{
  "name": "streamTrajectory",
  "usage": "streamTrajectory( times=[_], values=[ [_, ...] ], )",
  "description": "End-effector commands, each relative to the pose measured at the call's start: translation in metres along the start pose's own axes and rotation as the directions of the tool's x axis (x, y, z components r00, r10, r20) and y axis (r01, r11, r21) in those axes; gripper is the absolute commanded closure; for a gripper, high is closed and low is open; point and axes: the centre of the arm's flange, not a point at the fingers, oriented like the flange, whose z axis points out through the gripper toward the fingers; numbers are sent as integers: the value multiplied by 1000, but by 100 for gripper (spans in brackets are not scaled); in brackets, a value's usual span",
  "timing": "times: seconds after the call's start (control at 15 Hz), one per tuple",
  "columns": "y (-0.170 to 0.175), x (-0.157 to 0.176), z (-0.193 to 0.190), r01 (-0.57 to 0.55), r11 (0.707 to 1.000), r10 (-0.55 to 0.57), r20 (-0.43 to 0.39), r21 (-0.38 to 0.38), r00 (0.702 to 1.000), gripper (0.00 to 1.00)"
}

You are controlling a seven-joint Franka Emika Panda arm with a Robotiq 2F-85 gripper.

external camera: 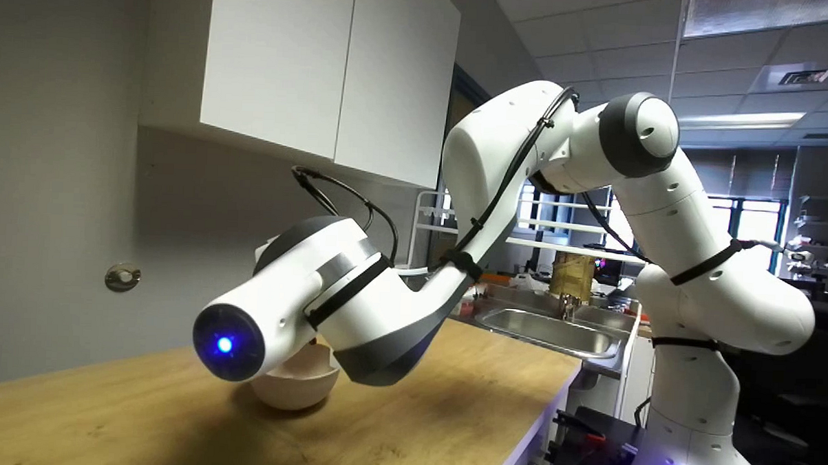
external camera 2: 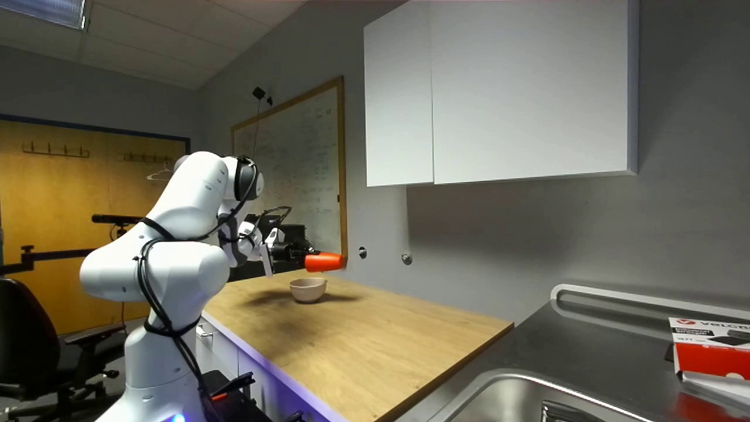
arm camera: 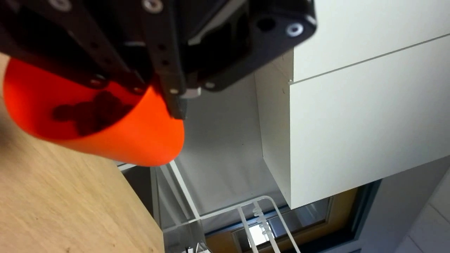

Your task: Pour the contents of the cup into the bowl

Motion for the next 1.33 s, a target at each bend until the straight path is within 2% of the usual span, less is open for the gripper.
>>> streamTrajectory(
  times=[0.0, 0.27, 0.6, 1.27],
  values=[
    [3, -23, -9, -10, 999, 8, -36, -53, 999, 98],
    [2, -39, -20, -7, 996, 0, -72, -93, 997, 98],
    [-1, -44, -36, -8, 990, -8, -111, -138, 994, 98],
    [-25, -39, -73, -13, 987, -26, -236, -159, 971, 98]
  ],
)
